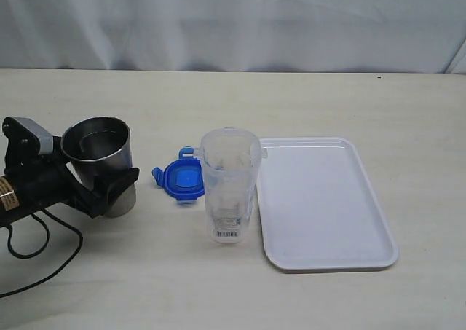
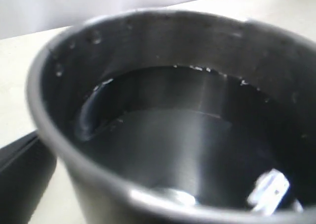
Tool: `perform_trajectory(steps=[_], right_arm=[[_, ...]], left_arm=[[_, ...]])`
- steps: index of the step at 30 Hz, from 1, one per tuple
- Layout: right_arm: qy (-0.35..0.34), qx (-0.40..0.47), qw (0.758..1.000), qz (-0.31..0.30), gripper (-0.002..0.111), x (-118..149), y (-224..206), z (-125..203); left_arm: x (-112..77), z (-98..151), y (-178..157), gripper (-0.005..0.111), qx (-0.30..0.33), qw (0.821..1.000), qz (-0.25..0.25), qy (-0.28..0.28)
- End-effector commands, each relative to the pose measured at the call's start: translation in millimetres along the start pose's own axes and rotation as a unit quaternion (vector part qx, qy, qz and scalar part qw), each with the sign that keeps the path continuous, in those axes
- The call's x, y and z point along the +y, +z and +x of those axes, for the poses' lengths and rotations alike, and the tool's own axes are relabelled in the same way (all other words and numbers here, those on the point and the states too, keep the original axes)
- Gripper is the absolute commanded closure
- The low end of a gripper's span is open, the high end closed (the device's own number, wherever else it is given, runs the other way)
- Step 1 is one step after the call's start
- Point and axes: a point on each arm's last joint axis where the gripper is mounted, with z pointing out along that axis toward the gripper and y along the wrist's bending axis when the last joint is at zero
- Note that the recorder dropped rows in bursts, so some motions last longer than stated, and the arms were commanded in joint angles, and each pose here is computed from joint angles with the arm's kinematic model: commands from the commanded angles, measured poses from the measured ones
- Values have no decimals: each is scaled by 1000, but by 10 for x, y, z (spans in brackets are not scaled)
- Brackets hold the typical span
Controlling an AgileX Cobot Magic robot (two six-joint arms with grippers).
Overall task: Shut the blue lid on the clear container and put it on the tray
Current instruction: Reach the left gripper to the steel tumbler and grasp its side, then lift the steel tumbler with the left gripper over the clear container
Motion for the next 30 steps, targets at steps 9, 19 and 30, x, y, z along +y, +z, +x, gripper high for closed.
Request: perform_trajectory(steps=[9,19,30], right_arm=[[-3,-3,1000,-1,104,3,4,1],[-3,-3,1000,-1,104,3,4,1],[-3,-3,1000,-1,104,3,4,1]], left_arm=[[5,-22,21,2,-8,1000,6,1],[4,-22,21,5,-8,1000,7,1],[-51,-14,19,66,-4,999,37,12]])
